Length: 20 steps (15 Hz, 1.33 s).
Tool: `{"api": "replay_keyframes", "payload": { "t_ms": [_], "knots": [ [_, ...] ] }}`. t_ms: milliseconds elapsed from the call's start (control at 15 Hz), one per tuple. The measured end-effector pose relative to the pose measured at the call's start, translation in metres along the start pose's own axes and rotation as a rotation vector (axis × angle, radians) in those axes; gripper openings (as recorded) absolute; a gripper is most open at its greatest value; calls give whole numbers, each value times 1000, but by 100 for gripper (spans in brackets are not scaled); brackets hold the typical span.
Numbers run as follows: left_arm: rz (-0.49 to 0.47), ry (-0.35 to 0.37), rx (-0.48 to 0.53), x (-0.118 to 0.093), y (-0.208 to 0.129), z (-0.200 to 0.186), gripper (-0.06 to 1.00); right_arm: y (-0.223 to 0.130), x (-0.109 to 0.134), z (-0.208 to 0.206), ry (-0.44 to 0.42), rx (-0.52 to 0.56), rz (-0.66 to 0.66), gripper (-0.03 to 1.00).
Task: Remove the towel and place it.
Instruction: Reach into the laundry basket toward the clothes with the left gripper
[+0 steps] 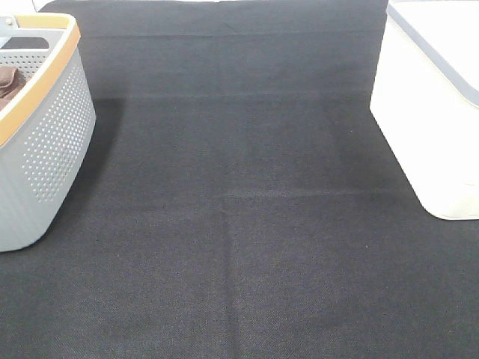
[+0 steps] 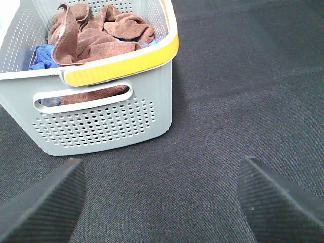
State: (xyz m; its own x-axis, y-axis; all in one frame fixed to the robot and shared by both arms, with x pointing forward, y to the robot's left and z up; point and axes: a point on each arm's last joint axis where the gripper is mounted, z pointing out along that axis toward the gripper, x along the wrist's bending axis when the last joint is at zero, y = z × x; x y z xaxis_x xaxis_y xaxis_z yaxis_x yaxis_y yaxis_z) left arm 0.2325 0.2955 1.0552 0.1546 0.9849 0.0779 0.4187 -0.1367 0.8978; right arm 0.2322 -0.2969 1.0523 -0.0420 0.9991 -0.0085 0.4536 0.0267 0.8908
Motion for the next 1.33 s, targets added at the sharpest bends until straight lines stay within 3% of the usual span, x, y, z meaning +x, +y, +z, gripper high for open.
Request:
{"api": "replay_keyframes", "payload": {
  "t_ms": [1333],
  "knots": [
    [0, 0, 0, 0, 0, 0, 78, 0, 0, 0, 0, 0, 0, 75]
  ]
}}
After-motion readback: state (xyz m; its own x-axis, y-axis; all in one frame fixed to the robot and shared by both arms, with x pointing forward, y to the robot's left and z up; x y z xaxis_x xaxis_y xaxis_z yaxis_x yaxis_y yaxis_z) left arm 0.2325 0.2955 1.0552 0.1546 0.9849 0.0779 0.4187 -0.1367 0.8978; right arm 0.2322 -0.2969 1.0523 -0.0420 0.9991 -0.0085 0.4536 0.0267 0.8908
